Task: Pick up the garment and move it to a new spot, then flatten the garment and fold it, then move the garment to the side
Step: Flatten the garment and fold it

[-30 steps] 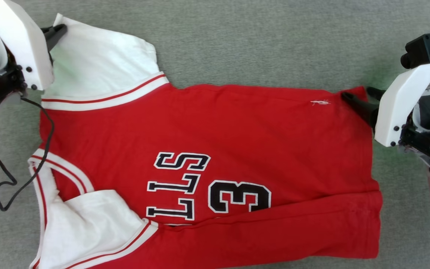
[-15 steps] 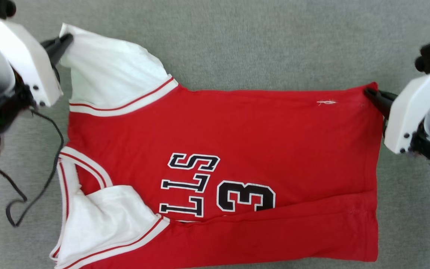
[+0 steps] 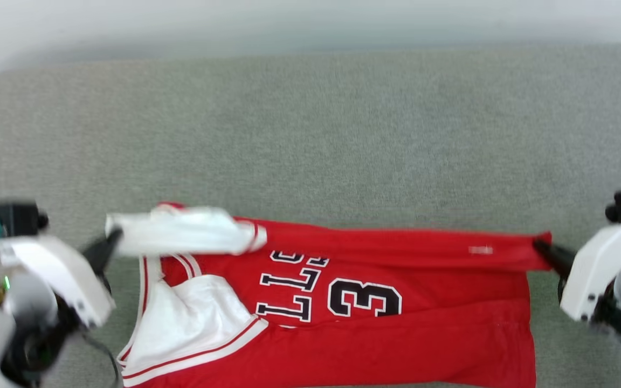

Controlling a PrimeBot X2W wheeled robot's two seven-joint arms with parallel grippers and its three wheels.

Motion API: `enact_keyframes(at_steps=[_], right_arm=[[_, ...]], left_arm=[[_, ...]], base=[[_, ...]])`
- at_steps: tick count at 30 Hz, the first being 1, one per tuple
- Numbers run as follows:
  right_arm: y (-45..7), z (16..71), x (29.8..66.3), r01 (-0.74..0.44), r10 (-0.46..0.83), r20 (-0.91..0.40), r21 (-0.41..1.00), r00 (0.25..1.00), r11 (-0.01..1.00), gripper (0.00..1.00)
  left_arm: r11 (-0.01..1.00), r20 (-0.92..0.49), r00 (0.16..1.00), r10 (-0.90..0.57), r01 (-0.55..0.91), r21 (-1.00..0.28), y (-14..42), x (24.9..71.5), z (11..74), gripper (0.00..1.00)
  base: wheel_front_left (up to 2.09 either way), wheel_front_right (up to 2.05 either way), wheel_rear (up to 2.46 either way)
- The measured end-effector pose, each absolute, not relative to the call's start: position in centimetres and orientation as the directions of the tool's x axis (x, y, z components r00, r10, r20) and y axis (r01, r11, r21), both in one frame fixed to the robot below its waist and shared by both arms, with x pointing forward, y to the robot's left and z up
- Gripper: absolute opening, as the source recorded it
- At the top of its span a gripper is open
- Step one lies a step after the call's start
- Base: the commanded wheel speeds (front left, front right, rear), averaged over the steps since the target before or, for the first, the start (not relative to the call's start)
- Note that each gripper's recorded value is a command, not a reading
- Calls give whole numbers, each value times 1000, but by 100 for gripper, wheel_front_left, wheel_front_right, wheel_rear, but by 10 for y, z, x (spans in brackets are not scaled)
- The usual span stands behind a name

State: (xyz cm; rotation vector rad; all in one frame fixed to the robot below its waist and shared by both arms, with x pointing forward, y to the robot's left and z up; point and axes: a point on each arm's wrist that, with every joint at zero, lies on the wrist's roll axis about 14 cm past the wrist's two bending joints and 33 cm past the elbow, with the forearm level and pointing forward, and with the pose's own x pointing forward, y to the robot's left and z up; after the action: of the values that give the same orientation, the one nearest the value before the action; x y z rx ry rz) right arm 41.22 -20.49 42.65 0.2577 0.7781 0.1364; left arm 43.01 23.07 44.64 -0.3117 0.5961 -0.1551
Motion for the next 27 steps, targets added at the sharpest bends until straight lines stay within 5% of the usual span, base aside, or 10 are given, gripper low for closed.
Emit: enact_keyframes(at_steps=[12, 13, 14, 15, 27], right_arm=[[-211, 385, 353, 95, 192, -724, 335, 662, 938, 0], [-210, 384, 349, 96, 191, -724, 335, 663, 937, 15], [-209, 383, 347, 93, 190, -720, 334, 667, 938, 55], [-209, 383, 346, 91, 189, -716, 334, 672, 938, 100], [-211, 444, 345, -8, 161, -539, 275, 827, 961, 100]], left_arm=[[882, -669, 716, -197, -168, -440, 222, 331, 381, 0], [881, -671, 716, -193, -175, -440, 221, 329, 379, 15], [880, -668, 719, -190, -177, -440, 221, 328, 378, 49], [880, -667, 722, -186, -178, -439, 220, 327, 378, 100], [938, -396, 911, -117, -29, -345, 206, 352, 440, 100]], base=[[0, 0, 0], [0, 0, 0], [0, 0, 0], [0, 0, 0], [0, 0, 0]])
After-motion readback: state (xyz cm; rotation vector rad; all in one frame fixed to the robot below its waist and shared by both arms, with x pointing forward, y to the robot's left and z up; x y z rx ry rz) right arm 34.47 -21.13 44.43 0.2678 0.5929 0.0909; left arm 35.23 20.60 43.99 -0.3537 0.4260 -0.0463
